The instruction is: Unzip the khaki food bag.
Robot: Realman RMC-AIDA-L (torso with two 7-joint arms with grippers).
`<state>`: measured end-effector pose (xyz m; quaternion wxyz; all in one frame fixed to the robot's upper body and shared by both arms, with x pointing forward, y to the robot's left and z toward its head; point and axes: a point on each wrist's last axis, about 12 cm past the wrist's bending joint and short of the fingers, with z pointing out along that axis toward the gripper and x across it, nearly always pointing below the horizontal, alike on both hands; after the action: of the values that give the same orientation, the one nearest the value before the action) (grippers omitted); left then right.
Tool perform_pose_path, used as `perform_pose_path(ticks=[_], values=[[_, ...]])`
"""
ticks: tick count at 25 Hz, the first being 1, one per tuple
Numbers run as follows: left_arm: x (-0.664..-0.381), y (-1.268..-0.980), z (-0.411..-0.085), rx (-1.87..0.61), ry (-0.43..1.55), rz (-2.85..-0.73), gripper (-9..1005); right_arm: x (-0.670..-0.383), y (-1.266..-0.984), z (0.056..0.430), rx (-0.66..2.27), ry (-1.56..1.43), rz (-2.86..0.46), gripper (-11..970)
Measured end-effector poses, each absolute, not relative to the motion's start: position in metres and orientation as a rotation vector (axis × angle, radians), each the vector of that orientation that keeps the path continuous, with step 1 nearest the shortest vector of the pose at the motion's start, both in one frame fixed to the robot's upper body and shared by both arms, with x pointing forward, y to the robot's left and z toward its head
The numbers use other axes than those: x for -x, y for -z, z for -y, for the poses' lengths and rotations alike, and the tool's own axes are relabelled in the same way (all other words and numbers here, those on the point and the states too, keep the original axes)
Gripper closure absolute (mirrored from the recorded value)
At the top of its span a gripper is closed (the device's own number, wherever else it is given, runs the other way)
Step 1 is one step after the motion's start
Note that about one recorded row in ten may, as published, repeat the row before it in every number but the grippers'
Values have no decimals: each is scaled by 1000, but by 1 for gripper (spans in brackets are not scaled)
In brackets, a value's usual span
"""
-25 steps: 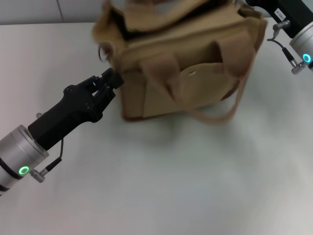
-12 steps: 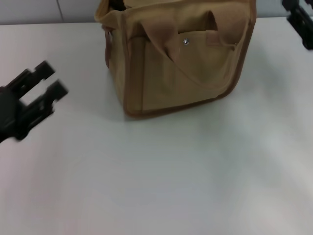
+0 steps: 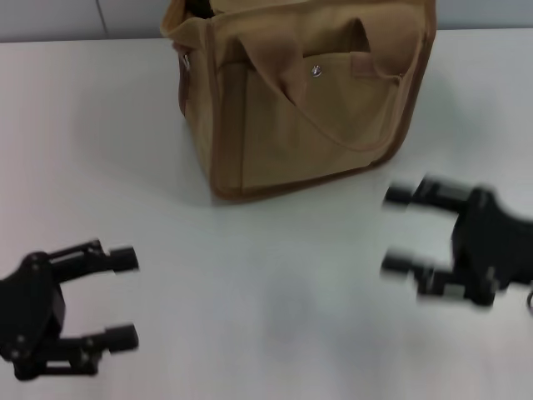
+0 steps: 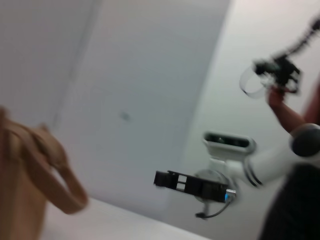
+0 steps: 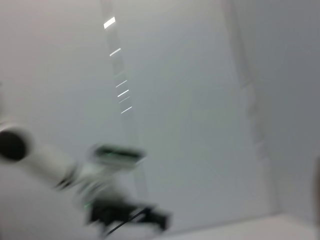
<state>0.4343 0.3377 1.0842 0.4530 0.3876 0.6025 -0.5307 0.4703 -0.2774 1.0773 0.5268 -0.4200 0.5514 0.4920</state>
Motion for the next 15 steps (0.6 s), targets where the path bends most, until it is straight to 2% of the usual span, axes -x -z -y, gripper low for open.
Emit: perform_pose_path(ticks=[5, 15], values=[[-436, -1085, -335, -988, 1325, -1486, 140, -469, -1072, 259, 1188, -1276, -1340, 228], [-436, -1086, -336, -993, 1327, -1485, 139, -472, -1073, 255, 1213, -1285, -1345, 227]])
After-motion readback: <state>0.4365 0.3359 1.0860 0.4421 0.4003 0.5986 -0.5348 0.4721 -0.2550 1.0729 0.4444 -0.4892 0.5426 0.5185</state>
